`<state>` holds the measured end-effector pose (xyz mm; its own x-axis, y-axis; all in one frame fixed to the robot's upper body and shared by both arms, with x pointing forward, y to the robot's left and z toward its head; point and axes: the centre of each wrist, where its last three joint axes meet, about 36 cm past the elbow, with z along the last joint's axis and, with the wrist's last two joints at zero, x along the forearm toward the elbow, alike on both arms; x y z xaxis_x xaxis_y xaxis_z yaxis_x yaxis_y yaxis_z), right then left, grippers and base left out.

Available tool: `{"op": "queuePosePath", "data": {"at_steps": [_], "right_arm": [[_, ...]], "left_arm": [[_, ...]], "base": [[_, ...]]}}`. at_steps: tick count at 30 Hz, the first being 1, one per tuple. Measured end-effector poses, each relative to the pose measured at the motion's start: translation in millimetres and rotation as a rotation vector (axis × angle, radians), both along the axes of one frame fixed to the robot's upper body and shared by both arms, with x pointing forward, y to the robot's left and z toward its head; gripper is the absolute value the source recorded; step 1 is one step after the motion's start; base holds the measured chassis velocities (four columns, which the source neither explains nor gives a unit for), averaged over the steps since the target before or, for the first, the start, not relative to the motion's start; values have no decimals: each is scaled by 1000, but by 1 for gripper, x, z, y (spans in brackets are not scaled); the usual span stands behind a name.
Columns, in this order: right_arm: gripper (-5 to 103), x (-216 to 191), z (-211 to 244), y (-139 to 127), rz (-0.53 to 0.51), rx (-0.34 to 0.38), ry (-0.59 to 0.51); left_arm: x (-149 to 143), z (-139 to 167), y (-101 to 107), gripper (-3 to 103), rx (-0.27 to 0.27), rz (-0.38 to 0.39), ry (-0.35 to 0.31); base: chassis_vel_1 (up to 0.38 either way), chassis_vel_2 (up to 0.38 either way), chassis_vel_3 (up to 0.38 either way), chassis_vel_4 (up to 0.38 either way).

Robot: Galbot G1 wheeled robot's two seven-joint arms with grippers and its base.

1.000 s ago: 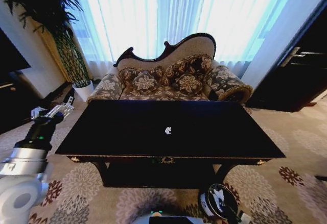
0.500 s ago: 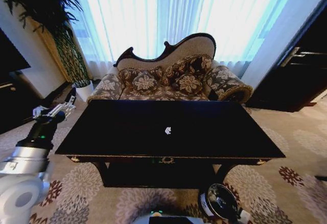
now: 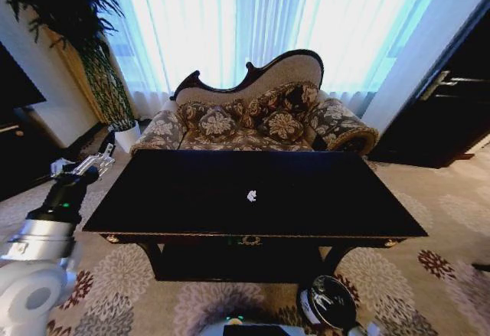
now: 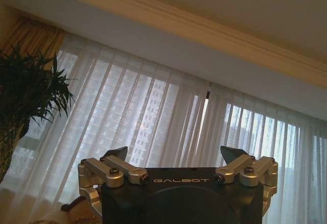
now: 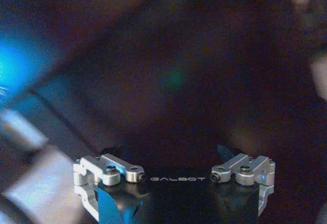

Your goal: Move to the front of the table and place the trash on the table into the trash bin.

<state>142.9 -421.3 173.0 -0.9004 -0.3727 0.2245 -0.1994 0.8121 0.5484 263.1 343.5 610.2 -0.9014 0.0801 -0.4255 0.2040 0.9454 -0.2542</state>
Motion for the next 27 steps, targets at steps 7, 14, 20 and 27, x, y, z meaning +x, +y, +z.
{"op": "queuePosePath", "data": {"at_steps": [7,14,20,27], "right_arm": [[100,2,26,7,85,90,-136],[100,1,59,4,175,143,-266],[100,25,105,8,219,180,-404],[100,55,168,9,206,194,-546]], "left_arm": [[0,-1,0,100,-3,0,3],[-2,0,2,100,-1,10,3],[-1,-2,0,100,-10,4,10],[-3,-2,2,100,-5,14,12]], "base": [[0,0,0,0],[0,0,0,0],[0,0,0,0],[0,0,0,0]]}}
